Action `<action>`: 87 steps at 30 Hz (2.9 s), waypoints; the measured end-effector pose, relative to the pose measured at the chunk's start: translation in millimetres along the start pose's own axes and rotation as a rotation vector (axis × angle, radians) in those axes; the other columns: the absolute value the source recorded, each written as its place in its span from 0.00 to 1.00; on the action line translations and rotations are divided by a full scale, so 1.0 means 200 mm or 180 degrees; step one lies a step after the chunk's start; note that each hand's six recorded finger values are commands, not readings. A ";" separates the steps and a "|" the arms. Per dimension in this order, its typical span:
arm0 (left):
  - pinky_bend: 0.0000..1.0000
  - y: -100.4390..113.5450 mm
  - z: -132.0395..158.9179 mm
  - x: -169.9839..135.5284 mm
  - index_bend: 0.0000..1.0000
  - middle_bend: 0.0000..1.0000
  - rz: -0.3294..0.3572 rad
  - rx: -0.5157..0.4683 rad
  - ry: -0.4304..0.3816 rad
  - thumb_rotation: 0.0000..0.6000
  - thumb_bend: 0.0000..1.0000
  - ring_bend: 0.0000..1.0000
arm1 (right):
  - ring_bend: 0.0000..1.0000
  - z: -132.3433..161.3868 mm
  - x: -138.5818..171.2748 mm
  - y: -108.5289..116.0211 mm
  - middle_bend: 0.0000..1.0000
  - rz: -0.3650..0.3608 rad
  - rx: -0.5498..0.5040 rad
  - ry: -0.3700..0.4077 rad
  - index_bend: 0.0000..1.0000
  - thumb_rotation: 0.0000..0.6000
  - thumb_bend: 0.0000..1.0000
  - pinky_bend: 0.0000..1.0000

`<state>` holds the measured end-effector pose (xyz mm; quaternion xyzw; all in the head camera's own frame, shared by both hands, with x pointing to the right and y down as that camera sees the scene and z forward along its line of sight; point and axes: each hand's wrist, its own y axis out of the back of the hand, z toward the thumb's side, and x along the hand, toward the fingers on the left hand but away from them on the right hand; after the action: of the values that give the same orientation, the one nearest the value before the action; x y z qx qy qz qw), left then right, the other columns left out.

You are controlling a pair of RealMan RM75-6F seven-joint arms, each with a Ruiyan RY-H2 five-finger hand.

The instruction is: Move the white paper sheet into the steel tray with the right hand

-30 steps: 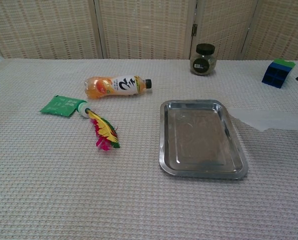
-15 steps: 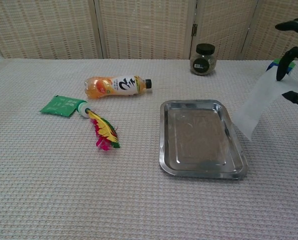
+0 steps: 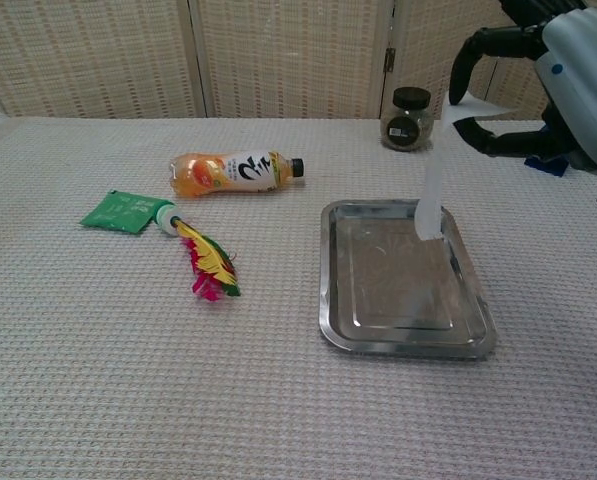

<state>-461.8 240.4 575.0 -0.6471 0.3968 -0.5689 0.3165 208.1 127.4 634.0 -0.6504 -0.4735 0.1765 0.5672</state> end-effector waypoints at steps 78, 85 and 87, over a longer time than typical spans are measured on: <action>0.00 0.00 0.02 -0.04 0.23 0.04 -0.0037 0.0040 0.0024 1.00 0.54 0.00 | 0.00 0.02 0.59 -0.35 0.00 0.1983 0.0565 -0.0384 0.00 1.00 0.49 0.00; 0.00 -0.01 0.02 -0.04 0.24 0.04 -0.0075 0.0074 0.0053 1.00 0.54 0.00 | 0.00 0.04 0.52 -0.33 0.00 0.2349 0.0259 -0.0547 0.00 1.00 0.49 0.00; 0.00 -0.01 0.02 -0.04 0.24 0.04 -0.0086 0.0083 0.0057 1.00 0.54 0.00 | 0.00 0.05 0.49 -0.33 0.00 0.2566 0.0197 -0.0559 0.00 1.00 0.49 0.00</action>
<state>-458.0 248.4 572.4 -0.6431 0.3833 -0.5840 0.3137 221.5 207.1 721.9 -0.7488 -0.2219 0.4535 0.4293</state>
